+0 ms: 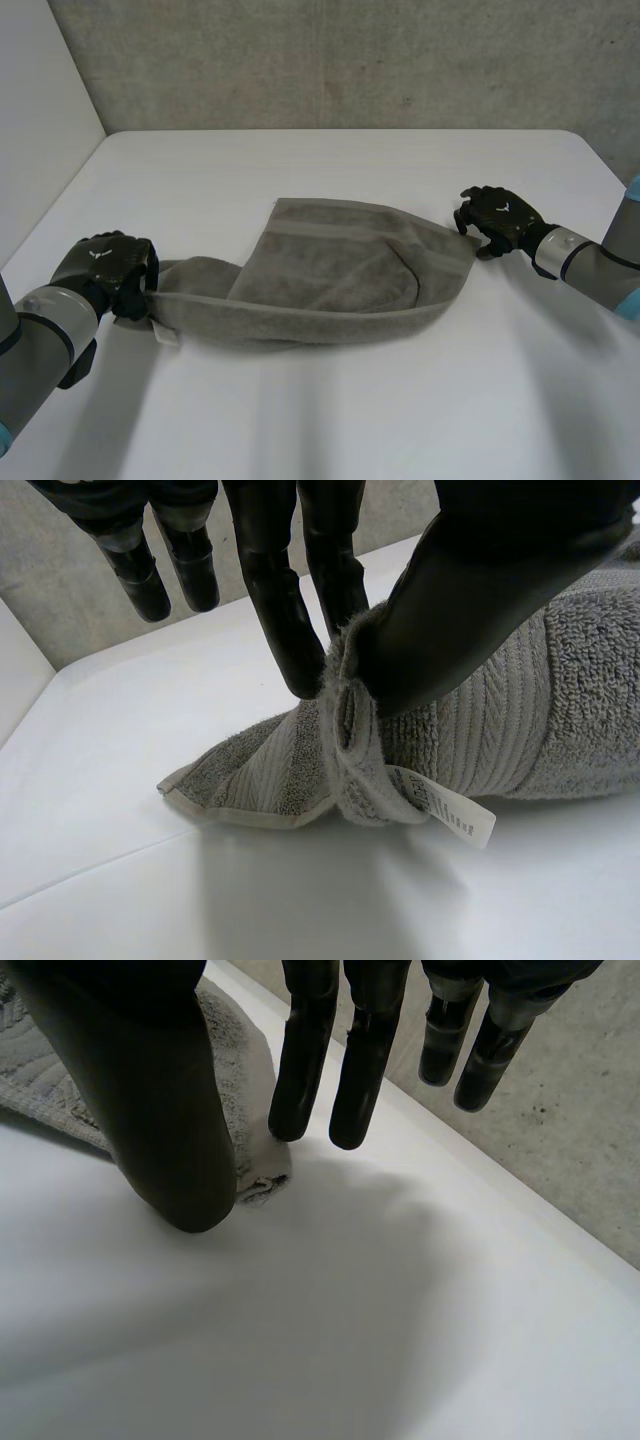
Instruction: Fold the towel.
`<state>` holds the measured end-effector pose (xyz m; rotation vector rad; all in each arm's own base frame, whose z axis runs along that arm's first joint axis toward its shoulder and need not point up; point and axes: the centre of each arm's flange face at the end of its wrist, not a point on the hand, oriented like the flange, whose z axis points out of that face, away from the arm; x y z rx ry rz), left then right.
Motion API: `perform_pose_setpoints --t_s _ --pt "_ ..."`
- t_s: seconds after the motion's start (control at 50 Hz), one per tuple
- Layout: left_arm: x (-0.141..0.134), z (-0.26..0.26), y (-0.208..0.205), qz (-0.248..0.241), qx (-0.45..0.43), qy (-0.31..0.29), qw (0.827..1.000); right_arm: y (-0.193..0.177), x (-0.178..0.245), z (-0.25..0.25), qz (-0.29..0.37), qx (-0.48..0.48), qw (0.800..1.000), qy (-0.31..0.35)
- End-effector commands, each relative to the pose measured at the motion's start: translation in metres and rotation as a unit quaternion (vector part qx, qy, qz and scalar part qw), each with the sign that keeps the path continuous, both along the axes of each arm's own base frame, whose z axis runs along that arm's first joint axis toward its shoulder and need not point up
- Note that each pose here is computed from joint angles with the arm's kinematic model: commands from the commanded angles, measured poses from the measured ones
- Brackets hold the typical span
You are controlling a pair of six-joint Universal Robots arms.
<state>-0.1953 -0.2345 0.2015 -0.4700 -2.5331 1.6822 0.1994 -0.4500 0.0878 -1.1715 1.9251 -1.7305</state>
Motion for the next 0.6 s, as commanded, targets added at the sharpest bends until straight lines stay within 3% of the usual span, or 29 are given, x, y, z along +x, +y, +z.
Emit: perform_pose_setpoints --t_s 0.02,0.6 --pt "-0.0005 -0.0002 0.0001 -0.001 0.0 0.0 1.0 -0.0007 0.0002 -0.0006 0.001 0.001 1.0 -0.001" --pt "-0.0005 -0.0036 0.0024 -0.002 0.004 -0.001 1.0 -0.0006 0.0037 -0.0041 0.003 0.007 1.0 -0.004"
